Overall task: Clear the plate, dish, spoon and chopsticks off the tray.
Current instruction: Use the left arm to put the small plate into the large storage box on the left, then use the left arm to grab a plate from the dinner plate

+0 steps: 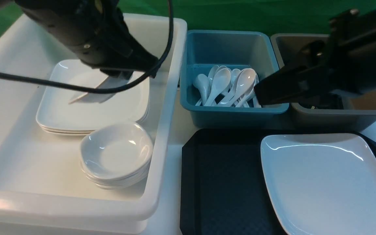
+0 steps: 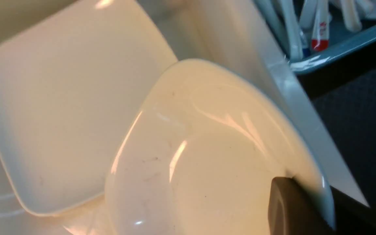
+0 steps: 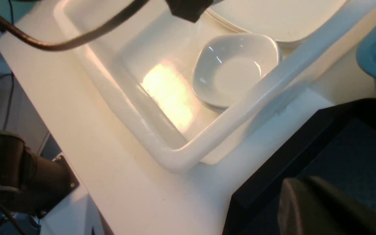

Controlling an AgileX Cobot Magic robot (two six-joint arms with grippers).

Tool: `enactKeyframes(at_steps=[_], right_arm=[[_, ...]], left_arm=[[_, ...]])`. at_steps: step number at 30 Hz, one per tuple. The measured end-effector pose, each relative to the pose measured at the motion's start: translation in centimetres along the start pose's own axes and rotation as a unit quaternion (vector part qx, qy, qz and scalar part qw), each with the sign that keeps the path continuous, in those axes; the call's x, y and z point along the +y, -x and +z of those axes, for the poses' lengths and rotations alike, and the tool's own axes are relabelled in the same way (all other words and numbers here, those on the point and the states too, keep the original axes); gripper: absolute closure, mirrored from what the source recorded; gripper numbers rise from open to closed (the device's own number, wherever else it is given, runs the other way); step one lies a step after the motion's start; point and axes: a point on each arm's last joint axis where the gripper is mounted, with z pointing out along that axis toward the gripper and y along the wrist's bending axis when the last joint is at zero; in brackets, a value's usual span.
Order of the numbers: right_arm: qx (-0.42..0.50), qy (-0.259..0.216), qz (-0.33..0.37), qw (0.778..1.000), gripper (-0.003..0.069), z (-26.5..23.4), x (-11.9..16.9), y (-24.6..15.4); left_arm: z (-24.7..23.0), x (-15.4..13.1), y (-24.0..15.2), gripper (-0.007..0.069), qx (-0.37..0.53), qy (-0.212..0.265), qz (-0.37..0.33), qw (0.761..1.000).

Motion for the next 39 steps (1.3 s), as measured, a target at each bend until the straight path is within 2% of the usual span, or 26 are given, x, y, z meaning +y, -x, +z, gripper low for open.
enactKeyframes(at_steps=[8,15,19,21,22,23,24,28,32,34,35,36,37,39], right_arm=[[0.0,-0.014,-0.011,1.0,0.0629,2.3,1.0,2.9],[0.001,-0.022,-0.007,1.0,0.0629,2.4,0.9,3.0],[0.001,-0.028,-0.01,1.0,0.0629,2.4,0.7,3.0],[0.003,-0.045,-0.014,0.999,0.0629,2.3,0.5,3.0],[0.004,-0.055,-0.017,0.998,0.0629,2.1,0.4,2.9],[0.005,-0.07,-0.022,0.997,0.0629,1.7,0.2,2.8],[0.004,-0.083,-0.026,0.996,0.0628,1.2,0.1,2.7],[0.0,-0.158,-0.039,0.987,0.0628,-1.8,-0.5,2.1],[0.011,-0.231,-0.028,0.972,0.0628,-5.1,-1.9,1.0],[0.031,-0.278,-0.004,0.96,0.0629,-7.4,-3.2,0.0],[0.031,-0.293,0.006,0.955,0.0629,-8.3,-3.6,-0.5],[0.025,-0.315,0.019,0.948,0.0629,-9.4,-4.2,-1.1],[0.023,-0.327,0.029,0.944,0.0629,-10.0,-4.6,-1.6],[0.023,-0.348,0.05,0.936,0.0629,-11.1,-5.3,-2.9]], left_arm=[[5.4,-0.6,-4.2,0.0591,0.024,-0.031,-0.024,0.999],[6.6,-0.9,-5.7,0.0564,0.035,-0.039,-0.013,0.999],[6.6,-0.9,-5.5,0.0433,0.027,-0.04,-0.003,0.999],[6.6,-0.9,-5.6,0.0302,0.028,-0.04,-0.002,0.999],[6.5,-0.9,-5.5,0.0272,0.029,-0.039,-0.002,0.999],[6.3,-0.9,-5.4,0.0205,0.034,-0.039,-0.003,0.999],[6.0,-0.8,-5.2,0.0172,0.035,-0.039,-0.007,0.999],[3.6,-0.6,-3.4,0.0081,0.013,-0.042,-0.025,0.999],[1.0,-0.7,-1.7,0.0081,-0.031,-0.066,-0.048,0.996],[-0.1,-1.5,-0.9,0.0129,-0.05,-0.095,-0.057,0.993],[-0.5,-2.0,-0.6,0.0162,-0.059,-0.106,-0.058,0.991],[-0.8,-3.3,-0.2,0.0239,-0.067,-0.128,-0.052,0.988],[-0.9,-3.6,0.0,0.0279,-0.068,-0.135,-0.051,0.987],[-0.9,-5.3,0.5,0.0406,-0.062,-0.159,-0.041,0.985]])
